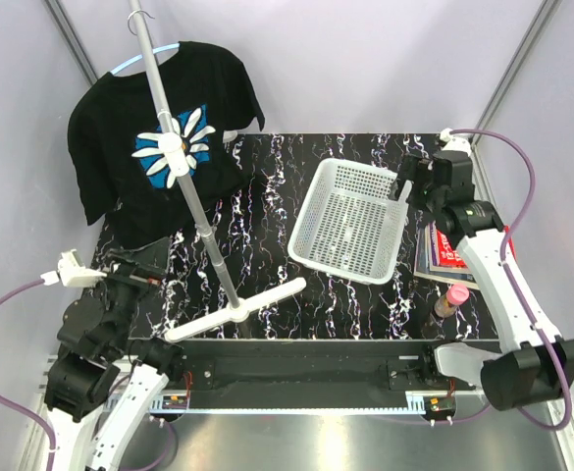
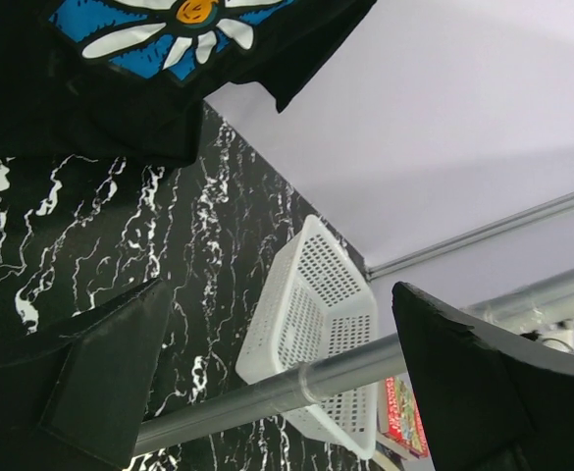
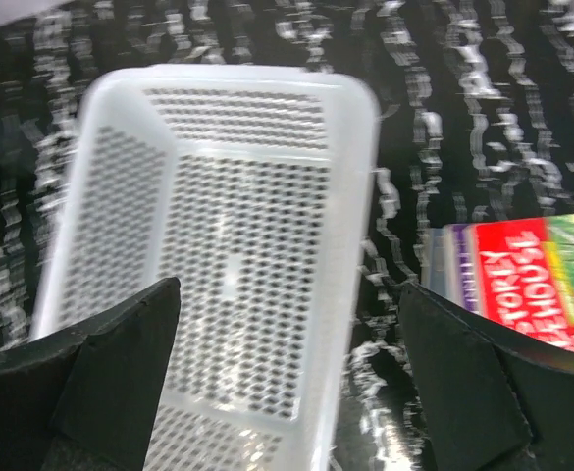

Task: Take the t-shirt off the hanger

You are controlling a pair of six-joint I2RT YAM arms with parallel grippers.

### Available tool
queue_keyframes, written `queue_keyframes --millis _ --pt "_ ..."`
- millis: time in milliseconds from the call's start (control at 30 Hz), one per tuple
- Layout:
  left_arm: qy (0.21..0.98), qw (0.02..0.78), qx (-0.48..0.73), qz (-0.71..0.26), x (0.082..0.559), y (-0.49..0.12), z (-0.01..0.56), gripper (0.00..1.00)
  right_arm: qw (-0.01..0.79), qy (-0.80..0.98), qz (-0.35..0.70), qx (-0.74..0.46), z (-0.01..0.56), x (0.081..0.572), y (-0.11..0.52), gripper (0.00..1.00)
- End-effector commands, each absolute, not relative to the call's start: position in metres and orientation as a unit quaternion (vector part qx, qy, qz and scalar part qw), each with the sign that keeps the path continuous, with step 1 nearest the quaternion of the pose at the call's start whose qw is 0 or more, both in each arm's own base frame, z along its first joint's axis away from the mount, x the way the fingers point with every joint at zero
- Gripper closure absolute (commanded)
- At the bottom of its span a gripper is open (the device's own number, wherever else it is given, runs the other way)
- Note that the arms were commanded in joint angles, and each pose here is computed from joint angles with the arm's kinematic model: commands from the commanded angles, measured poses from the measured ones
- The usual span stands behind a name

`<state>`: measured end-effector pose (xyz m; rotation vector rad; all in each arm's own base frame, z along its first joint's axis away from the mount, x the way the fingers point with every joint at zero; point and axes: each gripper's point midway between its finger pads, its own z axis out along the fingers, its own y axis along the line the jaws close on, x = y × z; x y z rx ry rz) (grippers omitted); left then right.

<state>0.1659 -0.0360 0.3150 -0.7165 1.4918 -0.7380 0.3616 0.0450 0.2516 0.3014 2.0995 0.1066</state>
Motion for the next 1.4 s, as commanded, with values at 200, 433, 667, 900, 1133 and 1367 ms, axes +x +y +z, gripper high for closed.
queue_keyframes --millis 200,433,667,900,1133,1367 --pt "0.69 0.633 -0.236 -0.261 0.187 -0.044 0.357 0.01 0.481 0.793 0.373 -0.023 0.304 0.315 0.161 0.0" --pt "0.713 0.639 -0.218 -0.192 0.219 -0.04 0.396 0.01 0.454 0.772 0.439 -0.069 0.317 0.29 0.187 0.0" --pt "0.675 0.691 -0.218 -0.137 0.234 -0.02 0.458 0.01 0.434 0.774 0.453 -0.087 0.316 0.282 0.192 0.0" --pt "0.689 0.673 -0.242 -0.117 0.285 0.004 0.473 0.01 0.424 0.768 0.471 -0.095 0.318 0.274 0.202 0.0" --pt "0.647 0.691 -0.292 -0.139 0.33 0.035 0.486 0.01 0.403 0.762 0.491 -0.124 0.321 0.258 0.223 0.0" --pt "0.598 0.674 -0.32 -0.292 0.384 0.045 0.502 0.19 0.379 0.764 0.501 -0.146 0.31 0.239 0.239 0.0"
